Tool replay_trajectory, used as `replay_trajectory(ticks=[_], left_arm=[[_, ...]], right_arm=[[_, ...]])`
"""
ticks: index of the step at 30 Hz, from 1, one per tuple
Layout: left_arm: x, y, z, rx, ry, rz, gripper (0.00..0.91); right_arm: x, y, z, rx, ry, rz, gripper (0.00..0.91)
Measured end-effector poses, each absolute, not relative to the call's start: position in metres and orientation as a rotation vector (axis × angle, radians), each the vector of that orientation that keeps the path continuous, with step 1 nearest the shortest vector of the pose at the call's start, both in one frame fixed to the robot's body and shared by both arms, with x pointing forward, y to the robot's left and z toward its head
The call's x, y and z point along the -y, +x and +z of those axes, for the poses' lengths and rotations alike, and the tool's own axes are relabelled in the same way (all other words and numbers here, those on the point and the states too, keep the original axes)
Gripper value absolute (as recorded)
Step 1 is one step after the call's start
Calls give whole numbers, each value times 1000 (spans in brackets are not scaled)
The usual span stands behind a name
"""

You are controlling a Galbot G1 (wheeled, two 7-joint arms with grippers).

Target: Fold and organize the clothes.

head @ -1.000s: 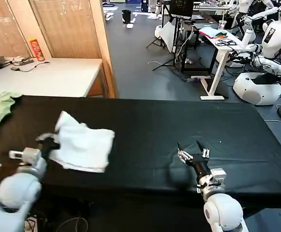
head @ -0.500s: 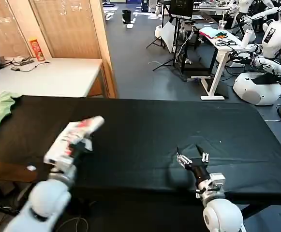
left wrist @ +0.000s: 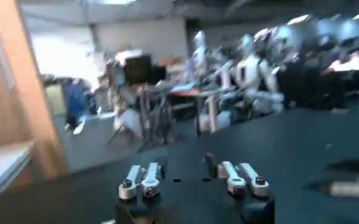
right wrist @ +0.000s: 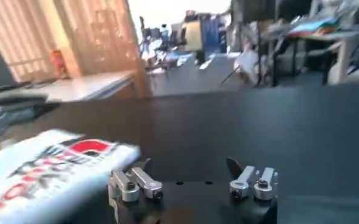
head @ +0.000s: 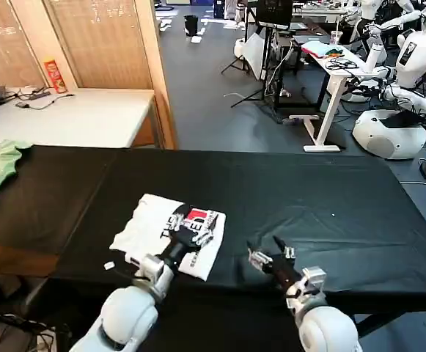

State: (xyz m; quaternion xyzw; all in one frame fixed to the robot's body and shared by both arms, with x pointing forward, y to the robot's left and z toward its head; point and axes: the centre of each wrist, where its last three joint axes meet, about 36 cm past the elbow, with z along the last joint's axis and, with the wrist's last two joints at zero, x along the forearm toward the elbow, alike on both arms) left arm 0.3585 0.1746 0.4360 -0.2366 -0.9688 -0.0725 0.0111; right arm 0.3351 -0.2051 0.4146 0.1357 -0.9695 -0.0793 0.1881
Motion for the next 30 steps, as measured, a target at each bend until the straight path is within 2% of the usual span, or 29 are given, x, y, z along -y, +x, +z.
replay_trajectory(ticks=[12, 13, 16, 17, 18, 19, 20, 30], left_arm=[[-196, 352, 435, 3040, -657, -276, 878], [-196, 351, 435, 3041, -649, -277, 878], [-198, 347, 433, 3038, -628, -274, 878], [-199, 346, 433, 3039, -619, -273, 878], [-199, 346, 433, 3040, -613, -272, 878], [-199, 345, 433, 3041, -605, -270, 878], [-200, 344, 433, 3042, -600, -269, 878], [-205, 338, 431, 3050, -550, -257, 878]], right_arm=[[147, 373, 401, 2591, 473, -345, 878], [142, 377, 399, 2581, 475, -345, 800], [130, 384, 395, 2560, 487, -349, 683], [126, 386, 394, 2556, 493, -351, 419], [123, 388, 393, 2552, 497, -353, 312], [121, 389, 392, 2549, 501, -353, 117], [119, 390, 391, 2547, 504, -352, 49], [131, 400, 391, 2580, 475, -310, 10]])
